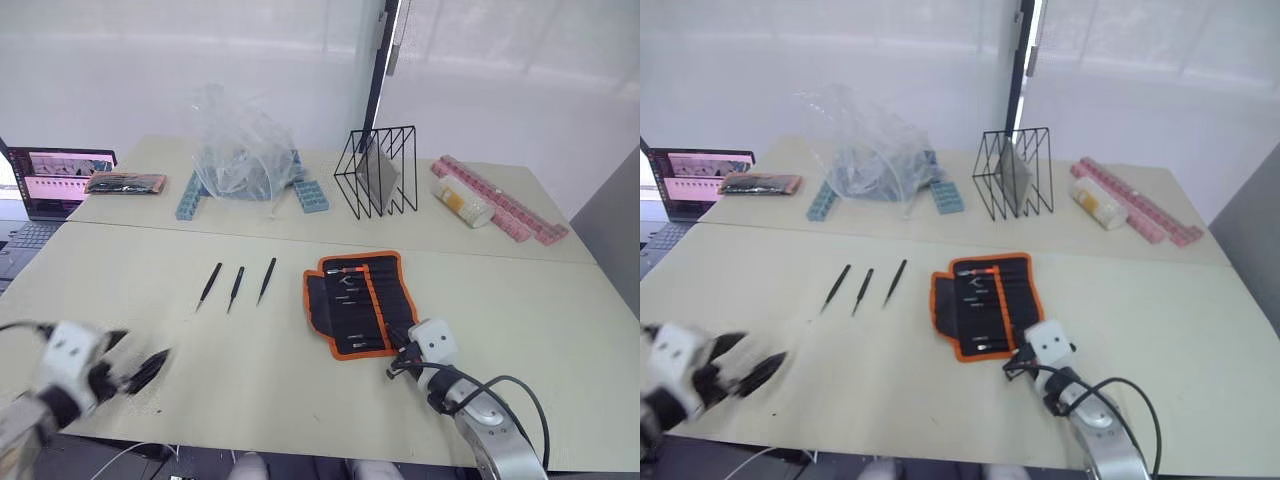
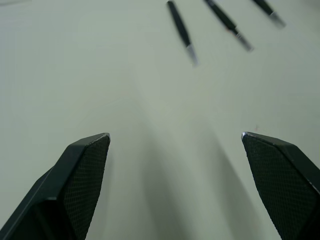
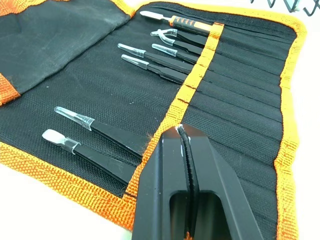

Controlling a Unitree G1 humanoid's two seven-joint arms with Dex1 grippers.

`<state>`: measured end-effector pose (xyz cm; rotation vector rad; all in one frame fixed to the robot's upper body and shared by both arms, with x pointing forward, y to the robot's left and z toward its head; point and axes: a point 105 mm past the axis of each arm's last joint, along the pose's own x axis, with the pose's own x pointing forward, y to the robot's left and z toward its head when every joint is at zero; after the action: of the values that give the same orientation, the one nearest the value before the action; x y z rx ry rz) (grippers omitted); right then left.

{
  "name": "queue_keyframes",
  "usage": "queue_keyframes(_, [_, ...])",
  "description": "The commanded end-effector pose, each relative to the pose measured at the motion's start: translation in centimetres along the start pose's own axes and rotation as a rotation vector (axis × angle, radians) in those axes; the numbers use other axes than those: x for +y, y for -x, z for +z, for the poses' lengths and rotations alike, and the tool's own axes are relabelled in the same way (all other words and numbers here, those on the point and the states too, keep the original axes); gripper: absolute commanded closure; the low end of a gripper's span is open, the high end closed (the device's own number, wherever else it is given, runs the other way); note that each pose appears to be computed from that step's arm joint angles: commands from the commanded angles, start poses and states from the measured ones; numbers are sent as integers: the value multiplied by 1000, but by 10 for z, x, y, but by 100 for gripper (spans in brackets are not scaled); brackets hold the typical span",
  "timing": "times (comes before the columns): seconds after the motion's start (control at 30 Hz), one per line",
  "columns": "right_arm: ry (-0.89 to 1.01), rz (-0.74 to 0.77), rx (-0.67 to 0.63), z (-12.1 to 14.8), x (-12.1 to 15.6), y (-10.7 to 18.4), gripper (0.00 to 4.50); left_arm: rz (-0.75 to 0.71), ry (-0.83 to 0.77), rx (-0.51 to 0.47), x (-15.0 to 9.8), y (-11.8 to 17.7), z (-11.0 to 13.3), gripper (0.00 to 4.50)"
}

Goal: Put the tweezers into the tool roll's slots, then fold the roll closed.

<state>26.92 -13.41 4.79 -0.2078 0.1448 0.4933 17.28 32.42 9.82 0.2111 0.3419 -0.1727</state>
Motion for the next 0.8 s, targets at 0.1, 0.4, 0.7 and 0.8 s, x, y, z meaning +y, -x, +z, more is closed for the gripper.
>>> queue_keyframes(0.1, [-44,19,130,-35,1,5,450,92,15,-53,-2,26,7,2])
queue_keyframes(0.4, [-44,45,129,-34,5,2,450,77,51,-54,-16,21,7,2])
queue_keyframes(0.7, [-48,27,121,-32,5,3,450,28,34,-28,-26,-39,12,2])
queue_keyframes(0.8, [-49,20,117,-31,6,2,450,19,23,-17,-29,-63,13,2])
